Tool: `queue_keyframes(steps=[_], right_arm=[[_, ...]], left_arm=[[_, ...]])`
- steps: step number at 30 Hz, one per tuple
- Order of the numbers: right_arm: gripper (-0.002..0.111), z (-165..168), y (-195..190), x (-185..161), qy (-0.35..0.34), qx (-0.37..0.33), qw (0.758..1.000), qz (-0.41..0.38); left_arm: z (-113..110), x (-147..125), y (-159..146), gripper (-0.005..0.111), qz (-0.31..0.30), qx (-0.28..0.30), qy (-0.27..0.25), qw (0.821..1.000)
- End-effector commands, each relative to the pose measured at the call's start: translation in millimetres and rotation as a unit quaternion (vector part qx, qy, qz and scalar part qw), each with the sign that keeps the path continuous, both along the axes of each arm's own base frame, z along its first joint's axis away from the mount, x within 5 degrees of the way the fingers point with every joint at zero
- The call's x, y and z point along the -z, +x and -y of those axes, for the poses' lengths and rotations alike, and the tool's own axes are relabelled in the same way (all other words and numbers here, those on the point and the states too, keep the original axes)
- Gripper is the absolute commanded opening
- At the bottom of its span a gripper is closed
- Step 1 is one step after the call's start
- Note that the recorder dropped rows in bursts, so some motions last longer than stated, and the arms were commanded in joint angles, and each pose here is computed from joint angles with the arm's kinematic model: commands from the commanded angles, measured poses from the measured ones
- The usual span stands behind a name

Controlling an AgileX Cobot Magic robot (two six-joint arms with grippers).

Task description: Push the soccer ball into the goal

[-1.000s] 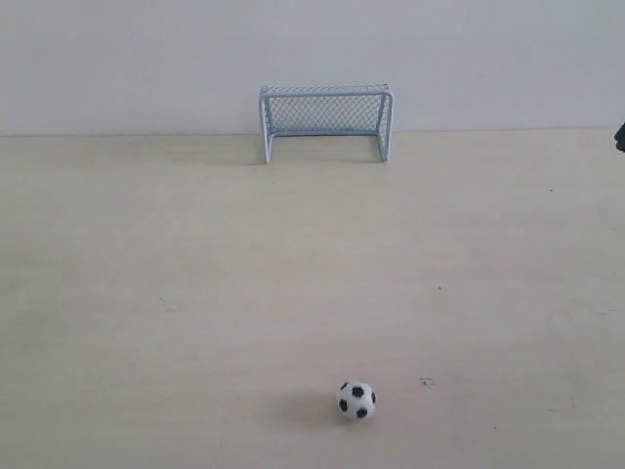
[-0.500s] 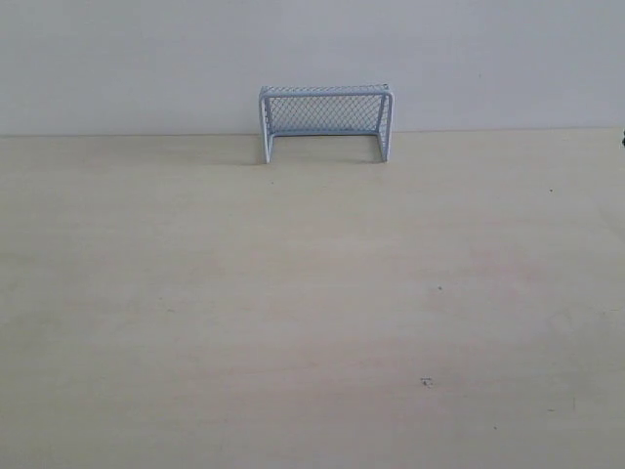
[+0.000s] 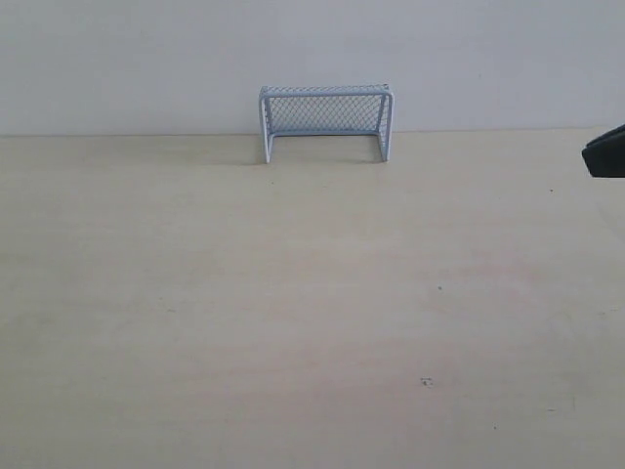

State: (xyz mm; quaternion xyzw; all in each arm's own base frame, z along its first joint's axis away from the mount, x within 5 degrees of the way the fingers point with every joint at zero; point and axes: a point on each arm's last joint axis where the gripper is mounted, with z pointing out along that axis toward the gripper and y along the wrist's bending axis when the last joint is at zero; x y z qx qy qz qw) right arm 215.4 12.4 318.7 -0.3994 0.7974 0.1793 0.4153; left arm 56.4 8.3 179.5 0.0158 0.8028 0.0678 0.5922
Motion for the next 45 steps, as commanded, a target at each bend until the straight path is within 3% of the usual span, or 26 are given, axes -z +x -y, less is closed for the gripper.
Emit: queue_keyframes(steps=[1, 5, 10, 27, 33, 41, 45], right_arm=[[0.000, -4, -2, -4, 0.054, 0.024, 0.998, -0.002], [0.000, -6, -2, -7, 0.099, 0.040, 0.994, -0.028], [0.000, -10, -11, -4, 0.088, -0.004, 0.994, -0.059], [0.000, -10, -11, -4, 0.090, -0.002, 0.994, -0.062], [0.000, -12, -9, -8, 0.123, 0.007, 0.990, -0.062], [0.000, -17, 5, -23, 0.149, 0.122, 0.981, 0.016], [0.000, -28, 4, -32, 0.142, 0.140, 0.978, 0.059]], left_arm=[[1, -1, 0, 0.006, 0.001, 0.003, -0.004, 1.000], [1, -1, 0, 0.006, 0.001, 0.003, -0.004, 1.000], [1, -1, 0, 0.006, 0.001, 0.003, -0.004, 1.000], [1, -1, 0, 0.006, 0.001, 0.003, -0.004, 1.000], [1, -1, 0, 0.006, 0.001, 0.003, -0.004, 1.000], [1, -1, 0, 0.006, 0.001, 0.003, -0.004, 1.000], [1, -1, 0, 0.006, 0.001, 0.003, -0.004, 1.000]])
